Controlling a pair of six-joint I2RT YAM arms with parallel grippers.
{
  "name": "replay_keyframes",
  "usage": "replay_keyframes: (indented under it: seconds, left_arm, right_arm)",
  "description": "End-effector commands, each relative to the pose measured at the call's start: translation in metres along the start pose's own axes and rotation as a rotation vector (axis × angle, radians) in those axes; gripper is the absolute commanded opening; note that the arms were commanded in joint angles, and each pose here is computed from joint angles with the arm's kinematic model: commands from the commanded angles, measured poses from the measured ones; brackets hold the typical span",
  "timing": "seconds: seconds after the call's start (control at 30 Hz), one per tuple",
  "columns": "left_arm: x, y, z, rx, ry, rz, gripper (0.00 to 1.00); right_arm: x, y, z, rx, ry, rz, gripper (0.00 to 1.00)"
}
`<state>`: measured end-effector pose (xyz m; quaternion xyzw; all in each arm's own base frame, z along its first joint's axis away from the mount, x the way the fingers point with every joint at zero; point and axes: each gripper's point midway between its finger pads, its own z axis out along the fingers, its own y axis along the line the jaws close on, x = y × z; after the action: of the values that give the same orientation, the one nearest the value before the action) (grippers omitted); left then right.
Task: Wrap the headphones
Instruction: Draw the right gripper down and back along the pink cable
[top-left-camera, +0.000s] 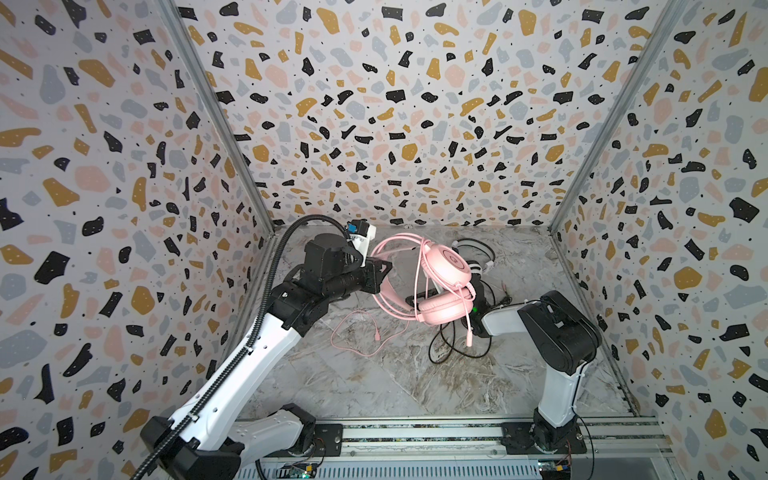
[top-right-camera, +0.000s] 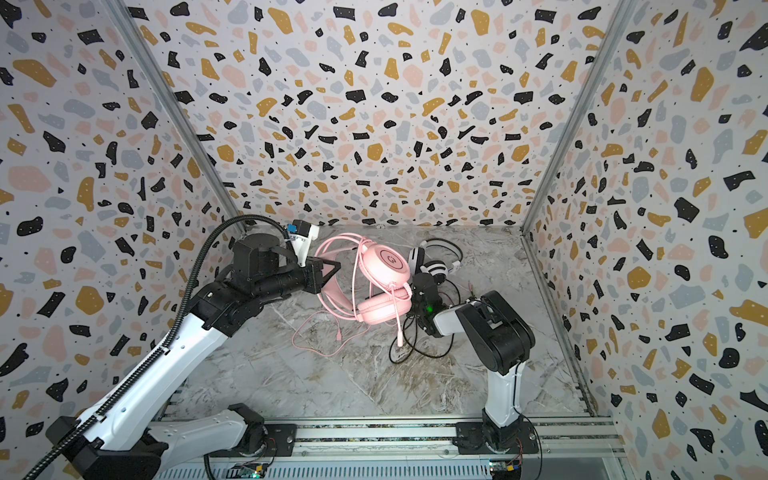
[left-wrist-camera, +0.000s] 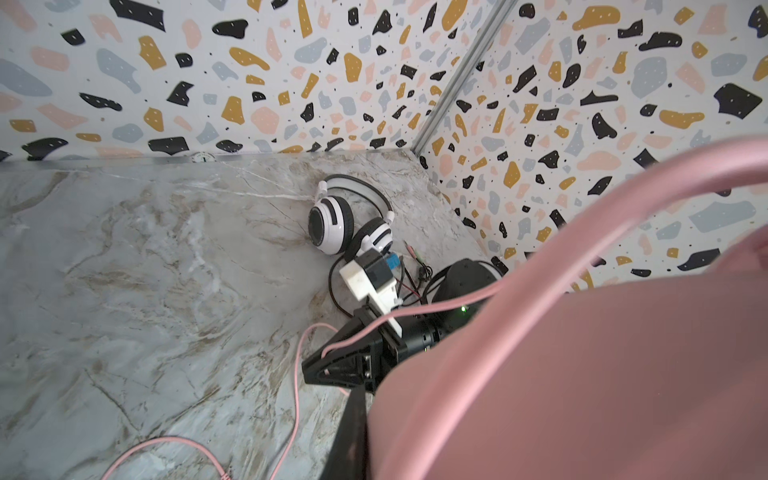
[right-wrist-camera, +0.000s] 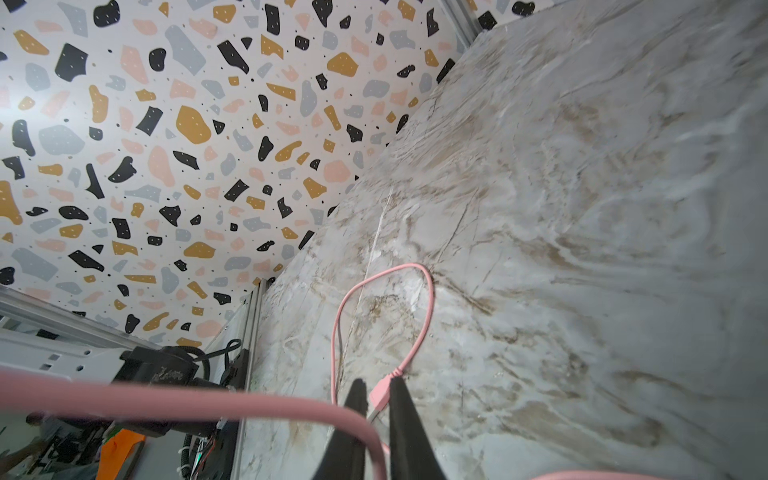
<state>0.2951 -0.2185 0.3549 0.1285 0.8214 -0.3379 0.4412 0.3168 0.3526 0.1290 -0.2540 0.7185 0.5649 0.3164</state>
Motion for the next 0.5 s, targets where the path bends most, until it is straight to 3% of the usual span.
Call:
replay_keyframes:
  seconds: [0.0, 0.2, 0.37, 0.47]
  left_arm:
    - [-0.054, -0.010, -0.022, 0.001, -0.187, -0.018, 0.00]
    - [-0.065, 0.038, -0.011, -0.095, -0.237, -0.129, 0.00]
    - [-0.063, 0.086, -0.001, -0.157, -0.256, -0.240, 0.00]
    - [-0.060, 0.118, -0.007, -0.287, -0.295, -0.253, 0.00]
  right_arm:
    - [0.013, 0.003, 0.001, 0.015, 0.005, 0.001, 0.02]
    - [0.042, 0.017, -0.005, 0.052, 0.036, 0.007, 0.02]
    - [0.079, 0.034, -0.004, 0.125, 0.158, -0.030, 0.03]
    - [0.097, 0.040, -0.007, 0.216, 0.203, -0.078, 0.03]
